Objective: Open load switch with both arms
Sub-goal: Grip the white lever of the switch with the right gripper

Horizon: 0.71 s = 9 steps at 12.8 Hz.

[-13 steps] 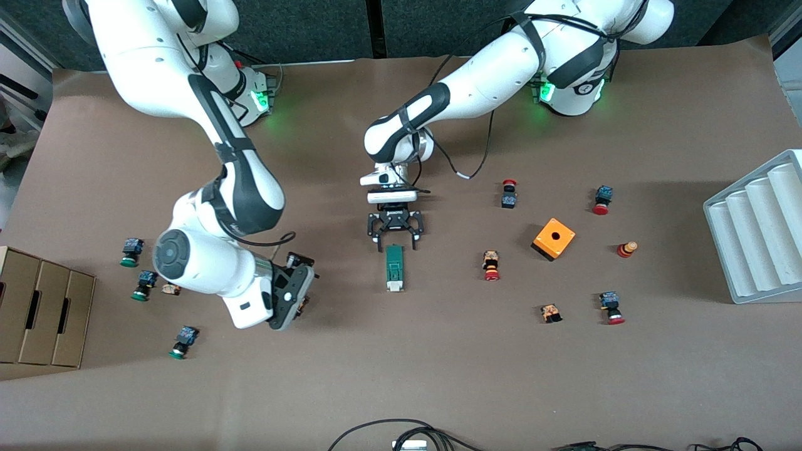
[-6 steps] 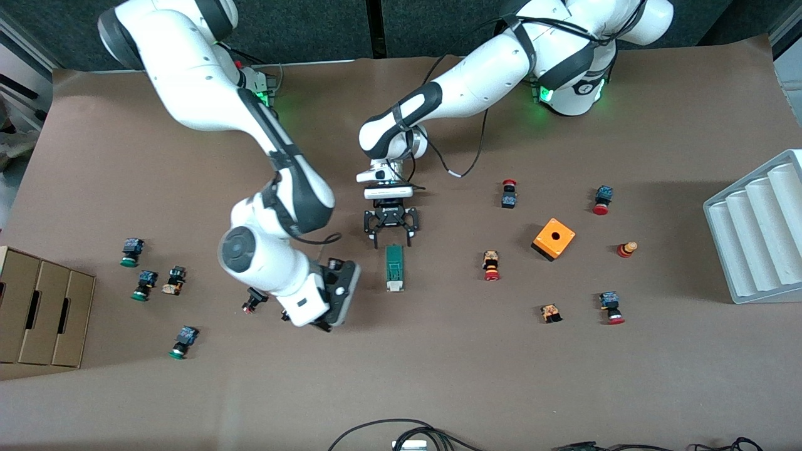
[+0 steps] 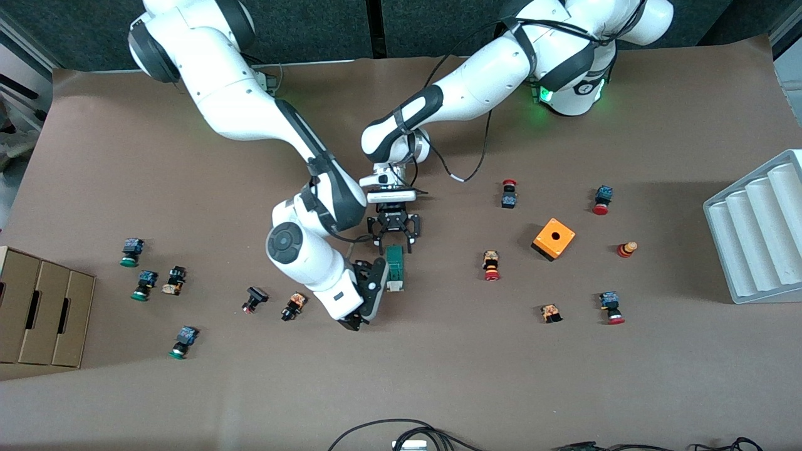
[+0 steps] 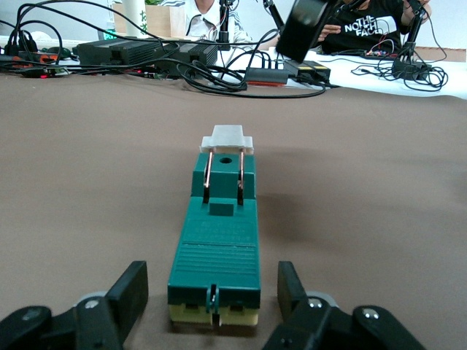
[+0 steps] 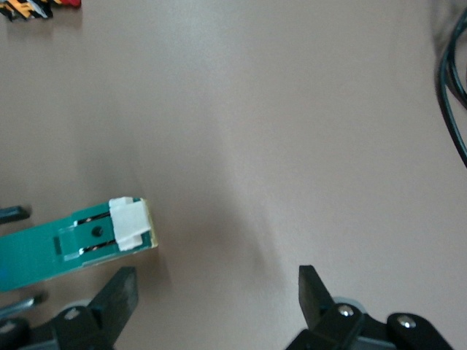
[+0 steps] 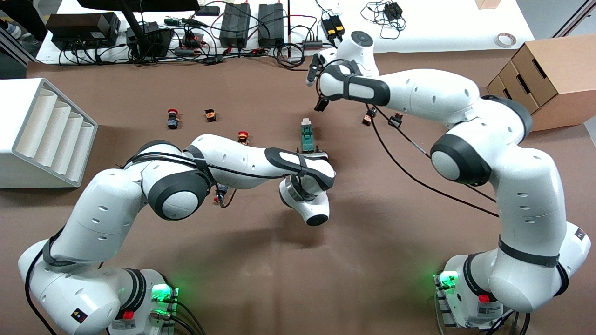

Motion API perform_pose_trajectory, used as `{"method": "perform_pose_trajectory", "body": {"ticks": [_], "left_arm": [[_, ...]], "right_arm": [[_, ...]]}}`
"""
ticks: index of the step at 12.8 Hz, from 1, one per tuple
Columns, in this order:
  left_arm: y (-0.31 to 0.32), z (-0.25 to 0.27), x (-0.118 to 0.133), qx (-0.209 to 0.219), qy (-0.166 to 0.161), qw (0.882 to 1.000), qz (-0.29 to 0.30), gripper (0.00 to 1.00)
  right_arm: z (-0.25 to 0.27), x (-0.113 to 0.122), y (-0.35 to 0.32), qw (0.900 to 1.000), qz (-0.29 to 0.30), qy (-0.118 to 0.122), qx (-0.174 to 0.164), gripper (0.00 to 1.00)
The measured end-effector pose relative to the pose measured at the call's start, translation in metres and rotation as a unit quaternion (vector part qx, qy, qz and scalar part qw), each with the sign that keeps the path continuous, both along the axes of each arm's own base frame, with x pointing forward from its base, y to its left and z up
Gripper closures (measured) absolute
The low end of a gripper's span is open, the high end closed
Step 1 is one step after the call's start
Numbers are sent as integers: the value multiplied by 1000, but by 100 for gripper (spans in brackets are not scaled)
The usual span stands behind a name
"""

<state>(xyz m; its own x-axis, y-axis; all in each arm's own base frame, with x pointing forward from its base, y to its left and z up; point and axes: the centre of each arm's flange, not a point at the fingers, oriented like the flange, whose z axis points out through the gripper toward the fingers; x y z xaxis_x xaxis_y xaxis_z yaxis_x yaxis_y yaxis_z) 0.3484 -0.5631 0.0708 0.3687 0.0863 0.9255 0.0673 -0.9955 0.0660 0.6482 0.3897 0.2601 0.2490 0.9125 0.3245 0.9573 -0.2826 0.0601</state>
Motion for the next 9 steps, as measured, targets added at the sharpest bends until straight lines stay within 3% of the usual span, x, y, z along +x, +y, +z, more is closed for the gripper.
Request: {"method": "perform_pose_trajectory", "body": {"ticks": [4,9], "left_arm": [[1,0,1,-3,-3,1000,1,22],[0,-1,0,-15,-3,1000,4,23]], "right_arm": [[-20,-12,28,1000,16,-21,-6,2],[-27,-13,30,999,17,-26,-14,4]]}}
